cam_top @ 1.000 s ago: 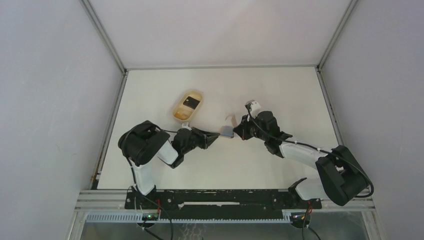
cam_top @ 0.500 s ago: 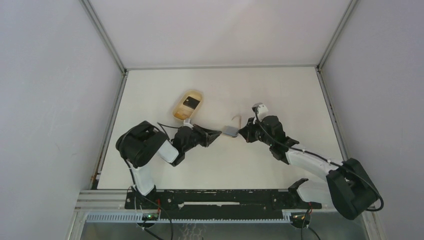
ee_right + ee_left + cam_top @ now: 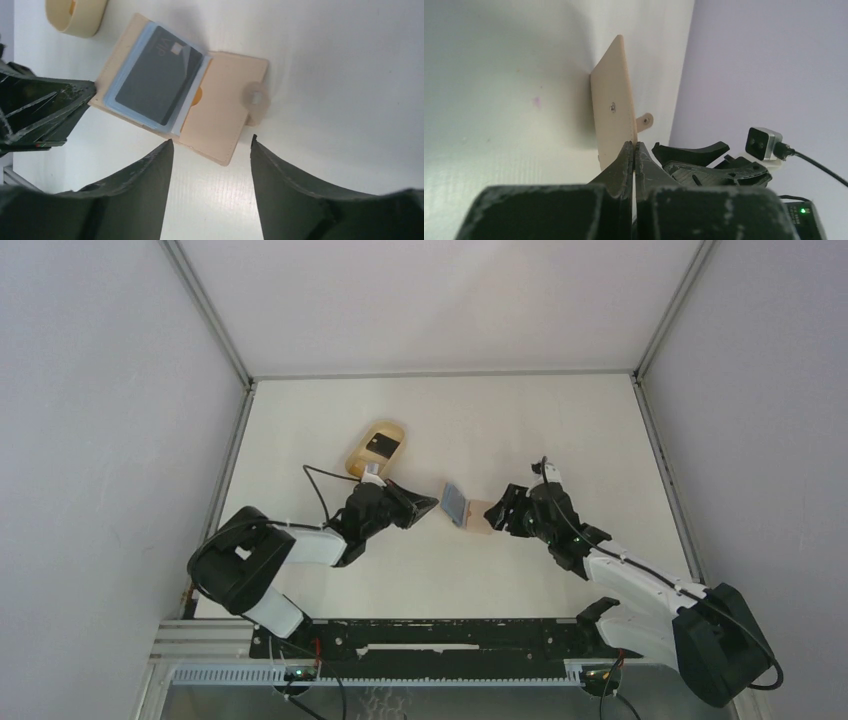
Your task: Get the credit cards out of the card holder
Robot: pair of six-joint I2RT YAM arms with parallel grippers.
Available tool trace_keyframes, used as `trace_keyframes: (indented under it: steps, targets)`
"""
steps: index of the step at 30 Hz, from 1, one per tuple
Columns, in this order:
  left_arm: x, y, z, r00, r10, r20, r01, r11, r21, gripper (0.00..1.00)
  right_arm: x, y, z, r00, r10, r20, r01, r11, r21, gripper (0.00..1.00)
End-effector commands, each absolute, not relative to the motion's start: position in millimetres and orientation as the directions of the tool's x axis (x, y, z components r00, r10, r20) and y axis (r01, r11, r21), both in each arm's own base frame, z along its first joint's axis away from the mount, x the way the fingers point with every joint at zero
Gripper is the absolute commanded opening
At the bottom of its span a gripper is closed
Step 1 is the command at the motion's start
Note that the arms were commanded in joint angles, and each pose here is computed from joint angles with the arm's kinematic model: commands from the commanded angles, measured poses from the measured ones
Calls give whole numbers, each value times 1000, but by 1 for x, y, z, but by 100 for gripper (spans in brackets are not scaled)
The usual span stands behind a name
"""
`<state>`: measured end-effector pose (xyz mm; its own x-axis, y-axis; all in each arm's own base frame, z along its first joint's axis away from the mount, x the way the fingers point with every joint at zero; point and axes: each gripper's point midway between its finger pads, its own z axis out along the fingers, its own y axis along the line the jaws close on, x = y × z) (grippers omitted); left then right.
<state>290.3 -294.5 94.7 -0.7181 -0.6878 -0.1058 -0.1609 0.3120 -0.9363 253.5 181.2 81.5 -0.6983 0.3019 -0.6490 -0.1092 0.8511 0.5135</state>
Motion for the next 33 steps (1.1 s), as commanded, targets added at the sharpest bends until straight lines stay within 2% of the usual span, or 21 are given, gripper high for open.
trace_keyframes:
  steps: [1, 9, 21, 23, 24, 26, 28, 33]
  targets:
    - [298, -293, 116, -691, -676, -257, -58, 406, -912, 0, 251, 186, 77, -728, 419, -542, 21, 804, 594, 68]
    - [290, -291, 110, -689, -667, -284, -55, 438, -897, 0, 254, 200, 63, -776, 440, -451, 79, 778, 623, 72]
    - [279, -287, 97, -704, -644, -298, -65, 478, -876, 0, 286, 193, 41, -744, 407, -530, 69, 836, 544, 67]
    - [279, -289, 96, -709, -639, -299, -64, 480, -875, 0, 292, 196, 38, -744, 401, -534, 64, 839, 541, 60]
    - [279, -291, 95, -711, -635, -301, -61, 483, -874, 0, 294, 197, 36, -745, 400, -533, 65, 839, 539, 51]
    - [279, -294, 96, -719, -626, -302, -55, 483, -874, 0, 296, 198, 30, -753, 394, -527, 68, 843, 534, 22]
    - [280, -297, 93, -730, -613, -301, -57, 494, -868, 0, 297, 200, 26, -761, 389, -520, 68, 844, 532, 0]
    - [283, -300, 89, -748, -576, -328, -59, 551, -832, 3, 300, 196, 19, -769, 379, -515, 66, 849, 525, 0]
